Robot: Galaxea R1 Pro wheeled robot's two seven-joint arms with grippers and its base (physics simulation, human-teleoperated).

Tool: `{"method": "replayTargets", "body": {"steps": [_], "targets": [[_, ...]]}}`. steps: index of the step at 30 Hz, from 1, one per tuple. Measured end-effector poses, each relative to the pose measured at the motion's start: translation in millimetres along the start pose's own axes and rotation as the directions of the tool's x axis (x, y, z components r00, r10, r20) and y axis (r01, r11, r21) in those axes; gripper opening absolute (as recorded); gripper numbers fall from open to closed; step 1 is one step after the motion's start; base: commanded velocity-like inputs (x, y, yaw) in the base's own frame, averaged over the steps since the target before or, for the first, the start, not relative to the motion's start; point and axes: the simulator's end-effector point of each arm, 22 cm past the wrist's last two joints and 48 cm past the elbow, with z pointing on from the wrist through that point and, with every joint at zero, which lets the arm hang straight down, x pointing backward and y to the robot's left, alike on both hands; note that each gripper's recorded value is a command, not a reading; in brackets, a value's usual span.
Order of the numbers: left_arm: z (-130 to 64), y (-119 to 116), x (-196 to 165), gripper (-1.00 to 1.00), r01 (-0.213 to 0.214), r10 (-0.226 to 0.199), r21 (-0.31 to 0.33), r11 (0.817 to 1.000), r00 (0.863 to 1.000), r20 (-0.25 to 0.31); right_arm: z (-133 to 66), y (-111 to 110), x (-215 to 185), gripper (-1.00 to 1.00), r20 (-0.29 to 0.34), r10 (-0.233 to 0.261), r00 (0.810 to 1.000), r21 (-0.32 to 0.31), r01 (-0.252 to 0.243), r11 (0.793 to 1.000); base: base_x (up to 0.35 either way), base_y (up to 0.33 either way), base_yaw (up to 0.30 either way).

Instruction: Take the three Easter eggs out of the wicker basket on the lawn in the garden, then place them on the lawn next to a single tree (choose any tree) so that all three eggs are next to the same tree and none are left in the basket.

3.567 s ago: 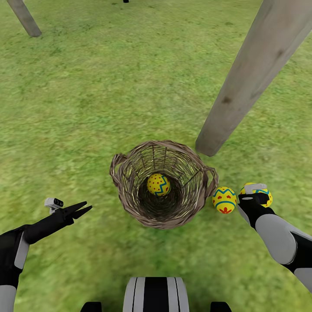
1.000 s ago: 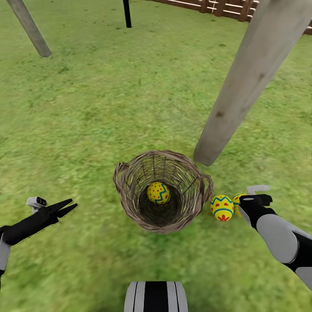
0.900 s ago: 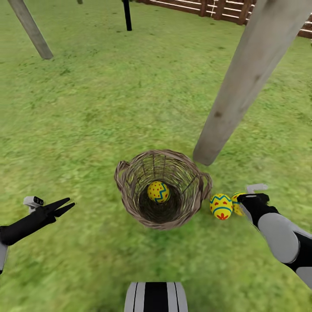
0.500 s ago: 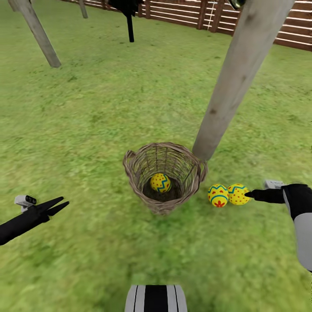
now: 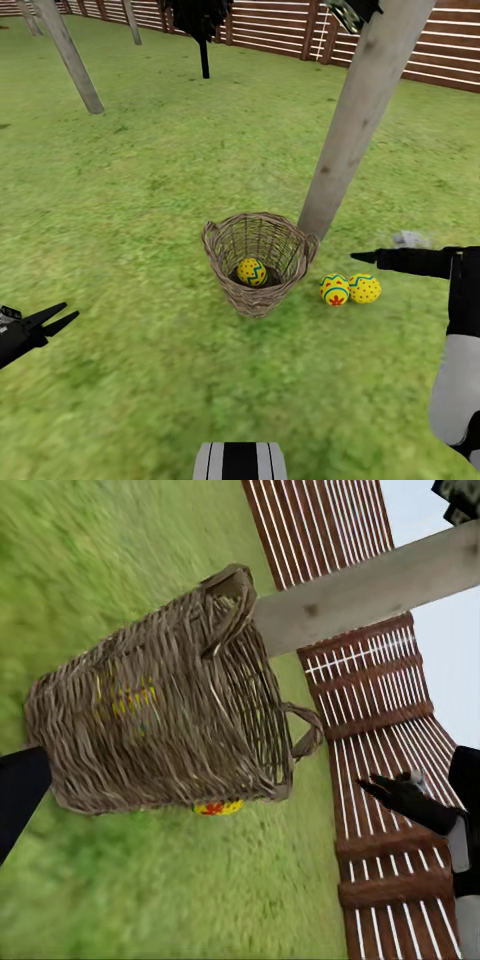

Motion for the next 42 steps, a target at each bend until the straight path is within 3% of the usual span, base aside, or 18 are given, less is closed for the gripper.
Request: {"method": "replayTargets", "body": {"steps": [2, 3, 4, 5, 8, 11, 14, 31, 32, 34, 37, 38, 42], "targets": [[1.2, 0.0, 1.4, 1.0, 0.003, -0.003, 0.003, 1.0, 1.0, 0.0, 39.2, 58.5, 11.4, 1.0, -0.047, -0.051, 0.998, -0.059, 0.048, 0.997, 0.0, 0.0, 0.0], [2.7, -0.8, 2.6, 1.0, 0.005, -0.006, 0.011, 1.0, 1.0, 0.004, 66.4, 82.7, 24.0, 1.0, -0.093, -0.082, 0.992, -0.007, 0.082, 0.997, 0.0, 0.0, 0.0], [3.0, -1.1, 2.8, 1.0, 0.006, -0.006, 0.013, 1.0, 1.0, 0.006, 84.3, 109.9, 30.7, 1.0, -0.112, -0.088, 0.99, -0.001, 0.088, 0.996, 0.0, 0.0, 0.0], [3.2, -1.4, 2.9, 1.0, 0.006, -0.007, 0.015, 1.0, 1.0, 0.006, 90.4, 115.4, 33.4, 1.0, -0.123, -0.096, 0.988, 0.024, 0.1, 0.995, 0.0, 0.0, 0.0], [3.4, -1.4, 3.2, 1.0, 0.007, -0.007, 0.016, 1.0, 1.0, 0.006, 103.2, 126.4, 39.1, 1.0, -0.153, -0.121, 0.981, 0.076, 0.133, 0.988, 0.0, 0.0, 0.0], [3.6, -1.5, 3.4, 1.0, 0.008, -0.008, 0.016, 1.0, 1.0, 0.006, 118.9, 139.4, 51.6, 1.0, -0.21, -0.176, 0.962, 0.088, 0.198, 0.976, 0.02, 0.004, 0.0], [3.5, -2.0, 3.2, 1.0, 0.007, -0.007, 0.017, 1.0, 1.0, 0.006, 128.8, 138.7, 63.7, 1.0, -0.255, -0.201, 0.946, 0.113, 0.235, 0.965, 0.165, 0.1, 0.0], [3.1, -2.8, 2.5, 1.0, 0.006, -0.006, 0.021, 1.0, 1.0, 0.01, 132.1, 138.3, 68.3, 1.0, -0.271, -0.206, 0.94, 0.122, 0.246, 0.961, 0.292, 0.126, 0.0], [3.2, -2.5, 2.6, 1.0, 0.006, -0.007, 0.019, 1.0, 1.0, 0.009, 140.3, 137.3, 88.3, 1.0, -0.323, -0.2, 0.925, 0.109, 0.246, 0.963, 0.309, 0.18, 0.0], [3.1, -2.5, 2.6, 1.0, 0.006, -0.006, 0.019, 1.0, 1.0, 0.009, 146.9, 138.1, 105.6, 1.0, -0.364, -0.193, 0.911, 0.092, 0.241, 0.966, 0.309, 0.181, 0.0], [3.1, -2.0, 2.9, 1.0, 0.007, -0.007, 0.018, 1.0, 1.0, 0.008, 161.1, 142.2, 155.1, 1.0, -0.474, -0.186, 0.86, 0.045, 0.234, 0.971, 0.309, 0.183, 0.0], [3.1, -1.9, 2.9, 1.0, 0.006, -0.006, 0.017, 1.0, 1.0, 0.008, 166.0, 146.4, 175.1, 1.0, -0.52, -0.212, 0.827, 0.018, 0.259, 0.966, 0.309, 0.181, 0.0], [3.2, -1.7, 3.1, 1.0, 0.006, -0.006, 0.016, 1.0, 1.0, 0.007, 171.1, 157.5, 188.9, 1.0, -0.557, -0.307, 0.771, -0.028, 0.353, 0.935, 0.174, 0.088, 0.0]]}}
